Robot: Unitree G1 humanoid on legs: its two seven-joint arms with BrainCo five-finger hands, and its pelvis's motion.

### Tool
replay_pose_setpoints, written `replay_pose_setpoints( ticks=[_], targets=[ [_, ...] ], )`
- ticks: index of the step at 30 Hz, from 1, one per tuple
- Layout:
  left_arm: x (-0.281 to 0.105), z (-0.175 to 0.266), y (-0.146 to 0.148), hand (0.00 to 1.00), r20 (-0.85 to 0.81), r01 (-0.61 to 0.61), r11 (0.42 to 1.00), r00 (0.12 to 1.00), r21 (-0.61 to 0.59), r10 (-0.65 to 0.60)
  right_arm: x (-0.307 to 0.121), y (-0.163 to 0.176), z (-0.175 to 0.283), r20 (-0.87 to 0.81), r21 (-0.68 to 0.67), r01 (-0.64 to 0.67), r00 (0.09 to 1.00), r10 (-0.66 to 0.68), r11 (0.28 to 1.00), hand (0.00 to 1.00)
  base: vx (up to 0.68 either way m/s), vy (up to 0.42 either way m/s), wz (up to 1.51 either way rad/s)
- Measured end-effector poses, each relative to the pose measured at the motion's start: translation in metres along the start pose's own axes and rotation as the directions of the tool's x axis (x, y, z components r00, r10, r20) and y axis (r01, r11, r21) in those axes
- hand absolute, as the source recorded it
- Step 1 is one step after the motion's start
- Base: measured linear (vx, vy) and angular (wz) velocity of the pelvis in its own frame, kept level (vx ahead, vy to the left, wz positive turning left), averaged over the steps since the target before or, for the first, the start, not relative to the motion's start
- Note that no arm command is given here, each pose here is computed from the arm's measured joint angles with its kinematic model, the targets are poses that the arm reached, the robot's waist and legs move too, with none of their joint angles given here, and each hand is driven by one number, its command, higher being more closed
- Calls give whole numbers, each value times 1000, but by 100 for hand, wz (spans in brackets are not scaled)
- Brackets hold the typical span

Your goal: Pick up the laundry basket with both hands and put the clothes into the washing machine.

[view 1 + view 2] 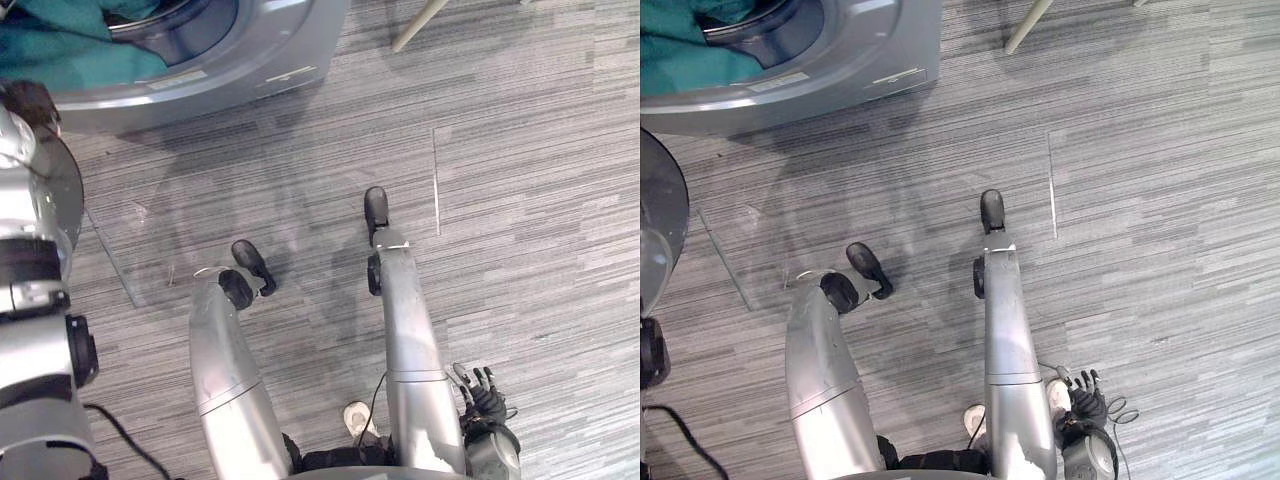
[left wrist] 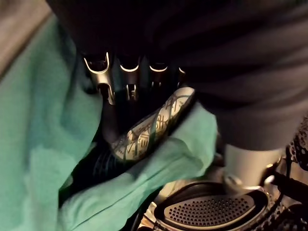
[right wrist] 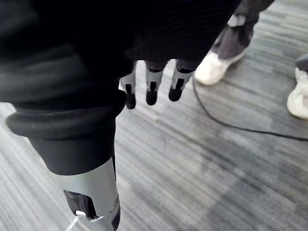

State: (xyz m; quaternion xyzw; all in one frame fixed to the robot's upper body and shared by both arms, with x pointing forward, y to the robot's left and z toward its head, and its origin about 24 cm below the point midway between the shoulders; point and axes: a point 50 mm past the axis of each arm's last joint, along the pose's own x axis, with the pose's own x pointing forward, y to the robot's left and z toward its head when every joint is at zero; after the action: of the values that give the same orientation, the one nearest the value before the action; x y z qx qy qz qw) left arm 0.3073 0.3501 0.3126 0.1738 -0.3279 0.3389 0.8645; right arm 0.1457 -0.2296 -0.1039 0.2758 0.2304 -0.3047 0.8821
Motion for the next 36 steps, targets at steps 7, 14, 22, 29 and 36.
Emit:
replay_pose_setpoints(
  ticks=[7, 14, 22, 29, 36],
  targets=[
    [-47, -50, 0, 0, -180, -73, 987, 982, -140, 47, 2, -6, 10, 33, 12, 41, 999, -41, 999, 0, 29, -11, -3],
    [-147, -127, -33, 0, -575, -216, 919, 818, -330, -14, 9, 5, 15, 48, 21, 29, 998, -30, 999, 0, 50, -34, 7],
    [-309, -164, -94, 0, -872, -312, 863, 421, -397, -249, 25, 34, 29, 71, 19, 4, 997, -6, 1000, 0, 87, -31, 24],
    [-416, -178, -63, 0, -964, -259, 929, 103, -265, -246, 24, 10, 7, -41, -31, 102, 994, -104, 994, 0, 166, -78, 41],
    [-507, -164, -6, 0, -974, -119, 984, -173, -129, -148, 2, -25, -26, -157, -26, 195, 968, -197, 980, 0, 182, -21, 46]
  ],
)
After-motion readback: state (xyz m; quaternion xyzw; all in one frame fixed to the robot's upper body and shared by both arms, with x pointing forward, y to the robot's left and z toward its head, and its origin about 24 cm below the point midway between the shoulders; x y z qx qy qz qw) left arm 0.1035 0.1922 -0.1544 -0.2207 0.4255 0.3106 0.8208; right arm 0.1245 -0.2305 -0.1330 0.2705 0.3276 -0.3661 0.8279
